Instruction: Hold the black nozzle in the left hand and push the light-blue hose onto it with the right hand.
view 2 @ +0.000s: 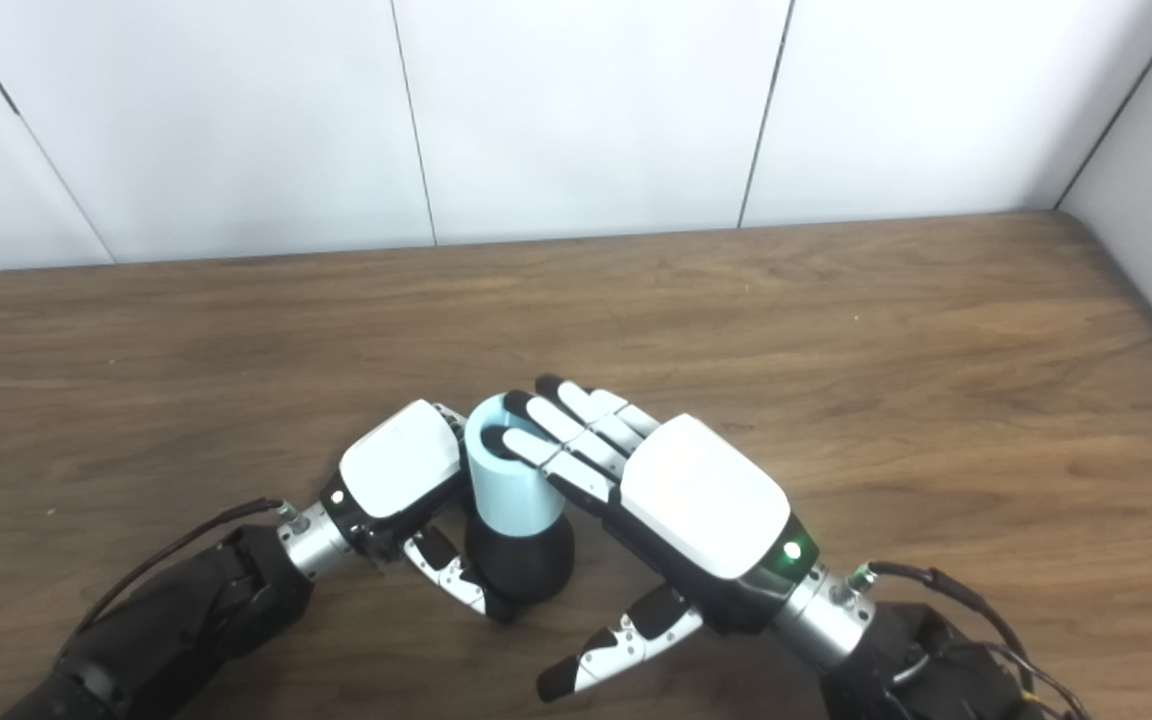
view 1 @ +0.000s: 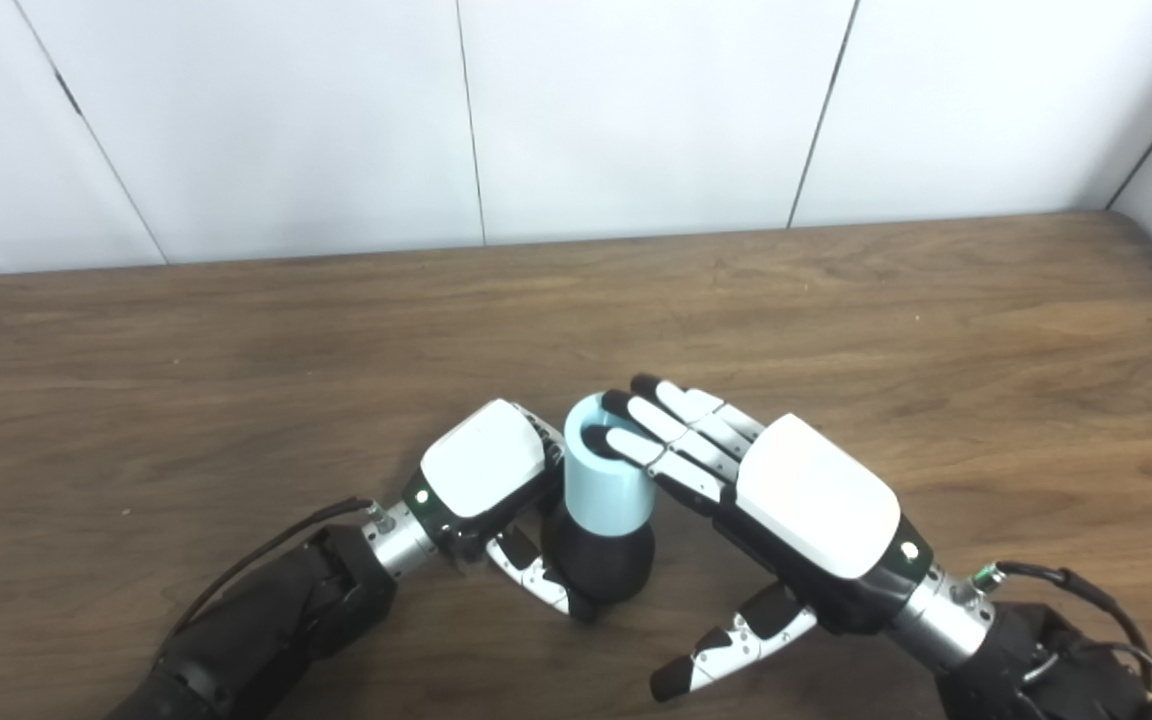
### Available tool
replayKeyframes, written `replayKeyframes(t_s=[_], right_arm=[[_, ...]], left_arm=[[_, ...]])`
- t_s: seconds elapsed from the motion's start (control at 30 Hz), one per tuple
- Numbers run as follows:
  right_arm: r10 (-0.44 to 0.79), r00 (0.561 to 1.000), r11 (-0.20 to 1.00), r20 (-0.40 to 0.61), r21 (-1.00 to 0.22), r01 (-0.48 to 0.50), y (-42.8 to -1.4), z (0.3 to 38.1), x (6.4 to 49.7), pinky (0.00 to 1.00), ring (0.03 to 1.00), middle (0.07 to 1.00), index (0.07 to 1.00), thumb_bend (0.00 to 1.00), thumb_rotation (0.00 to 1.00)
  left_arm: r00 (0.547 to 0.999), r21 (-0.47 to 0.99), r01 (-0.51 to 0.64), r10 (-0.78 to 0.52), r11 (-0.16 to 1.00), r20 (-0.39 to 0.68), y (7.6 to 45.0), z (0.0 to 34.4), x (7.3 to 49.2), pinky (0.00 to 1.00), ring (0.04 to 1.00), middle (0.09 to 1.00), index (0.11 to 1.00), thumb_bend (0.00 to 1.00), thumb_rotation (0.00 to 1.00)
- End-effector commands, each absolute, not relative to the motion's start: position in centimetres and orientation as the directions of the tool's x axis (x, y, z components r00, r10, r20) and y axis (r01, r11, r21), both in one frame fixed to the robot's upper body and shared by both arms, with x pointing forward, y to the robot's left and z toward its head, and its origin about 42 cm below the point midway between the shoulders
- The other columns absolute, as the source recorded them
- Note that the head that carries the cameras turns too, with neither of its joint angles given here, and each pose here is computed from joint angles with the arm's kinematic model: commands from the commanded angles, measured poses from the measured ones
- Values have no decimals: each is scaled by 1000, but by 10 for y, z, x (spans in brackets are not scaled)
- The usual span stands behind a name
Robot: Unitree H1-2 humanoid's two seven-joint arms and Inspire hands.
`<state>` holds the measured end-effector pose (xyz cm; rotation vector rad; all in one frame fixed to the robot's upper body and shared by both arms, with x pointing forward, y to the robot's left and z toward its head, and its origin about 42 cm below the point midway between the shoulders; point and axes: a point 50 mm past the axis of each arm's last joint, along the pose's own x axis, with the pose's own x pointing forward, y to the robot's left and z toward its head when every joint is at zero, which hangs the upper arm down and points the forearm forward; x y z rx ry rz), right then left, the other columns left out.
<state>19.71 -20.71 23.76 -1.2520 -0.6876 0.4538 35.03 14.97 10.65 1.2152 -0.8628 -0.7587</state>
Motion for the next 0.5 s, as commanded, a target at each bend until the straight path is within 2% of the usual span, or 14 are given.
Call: replayKeyframes(t_s=[0.0, 0.23, 0.33, 0.37, 0.47], right_arm=[[660, 708, 269, 251, -959, 88, -206, 240, 197, 991, 1000, 998, 994, 945, 797], [656, 691, 300, 302, -945, 129, -208, 243, 200, 994, 1000, 998, 999, 919, 795], [657, 679, 316, 328, -937, 147, -210, 245, 201, 940, 992, 976, 973, 903, 787], [658, 674, 316, 335, -936, 156, -210, 245, 202, 887, 963, 962, 957, 900, 789], [664, 661, 319, 349, -932, 172, -211, 246, 203, 828, 928, 946, 942, 899, 800]], left_arm=[[504, 979, 192, -863, 67, -40, 159, 49, 312, 301, 356, 400, 428, 996, 211], [503, 980, 188, -864, 67, -37, 159, 47, 313, 279, 333, 376, 406, 994, 209], [500, 980, 186, -865, 64, -38, 159, 47, 313, 298, 348, 394, 413, 989, 213], [501, 980, 189, -865, 63, -41, 159, 47, 313, 296, 347, 391, 411, 987, 211], [501, 980, 188, -865, 70, -34, 159, 46, 313, 279, 331, 373, 408, 990, 203]])
